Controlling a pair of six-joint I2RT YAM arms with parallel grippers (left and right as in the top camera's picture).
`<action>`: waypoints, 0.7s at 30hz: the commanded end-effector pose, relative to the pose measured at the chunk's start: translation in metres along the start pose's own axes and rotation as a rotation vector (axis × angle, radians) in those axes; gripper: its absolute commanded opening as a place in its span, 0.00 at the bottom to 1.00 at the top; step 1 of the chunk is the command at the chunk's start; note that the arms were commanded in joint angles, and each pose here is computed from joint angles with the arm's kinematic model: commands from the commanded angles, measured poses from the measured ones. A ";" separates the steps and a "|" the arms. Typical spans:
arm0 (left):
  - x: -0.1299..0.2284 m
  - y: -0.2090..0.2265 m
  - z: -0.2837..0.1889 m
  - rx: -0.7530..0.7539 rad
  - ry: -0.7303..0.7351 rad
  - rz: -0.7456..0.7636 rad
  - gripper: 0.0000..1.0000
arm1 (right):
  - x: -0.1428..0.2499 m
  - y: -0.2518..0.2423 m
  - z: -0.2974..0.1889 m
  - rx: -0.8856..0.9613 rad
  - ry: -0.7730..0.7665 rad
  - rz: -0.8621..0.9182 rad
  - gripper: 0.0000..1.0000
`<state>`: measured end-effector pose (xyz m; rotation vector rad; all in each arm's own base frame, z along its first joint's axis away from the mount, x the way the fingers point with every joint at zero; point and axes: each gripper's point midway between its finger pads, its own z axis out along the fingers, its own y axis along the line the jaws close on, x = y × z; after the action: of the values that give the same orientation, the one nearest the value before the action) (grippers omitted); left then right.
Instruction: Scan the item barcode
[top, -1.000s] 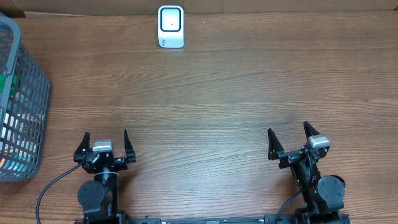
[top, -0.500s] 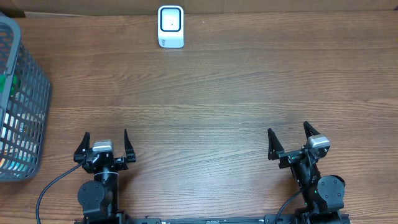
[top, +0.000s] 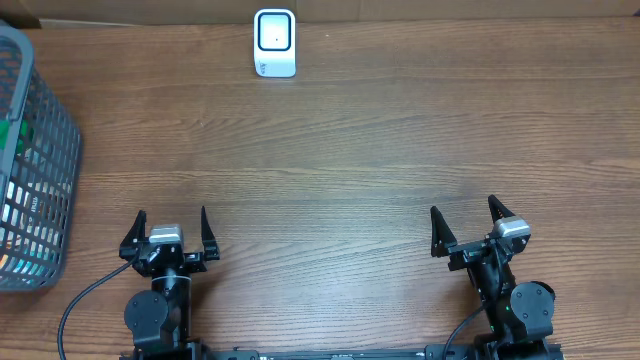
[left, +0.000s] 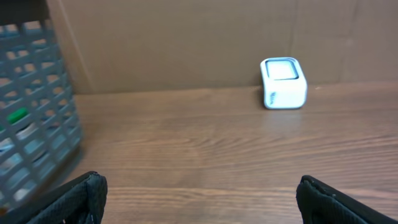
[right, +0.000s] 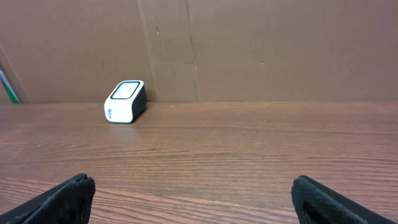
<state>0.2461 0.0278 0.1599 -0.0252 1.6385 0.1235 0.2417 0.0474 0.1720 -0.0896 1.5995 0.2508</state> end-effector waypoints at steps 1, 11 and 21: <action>-0.018 -0.007 -0.003 0.046 -0.033 -0.076 1.00 | 0.001 -0.003 0.000 0.015 -0.007 0.004 1.00; -0.126 0.000 -0.007 0.048 0.073 -0.127 1.00 | 0.001 -0.003 0.000 0.015 -0.007 0.004 1.00; -0.184 0.000 0.029 0.068 0.516 -0.228 0.99 | 0.001 -0.003 0.000 0.015 -0.007 0.004 1.00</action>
<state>0.2723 0.0243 0.3082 -0.1867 2.0854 -0.0621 0.2417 0.0474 0.1728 -0.0899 1.5961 0.2512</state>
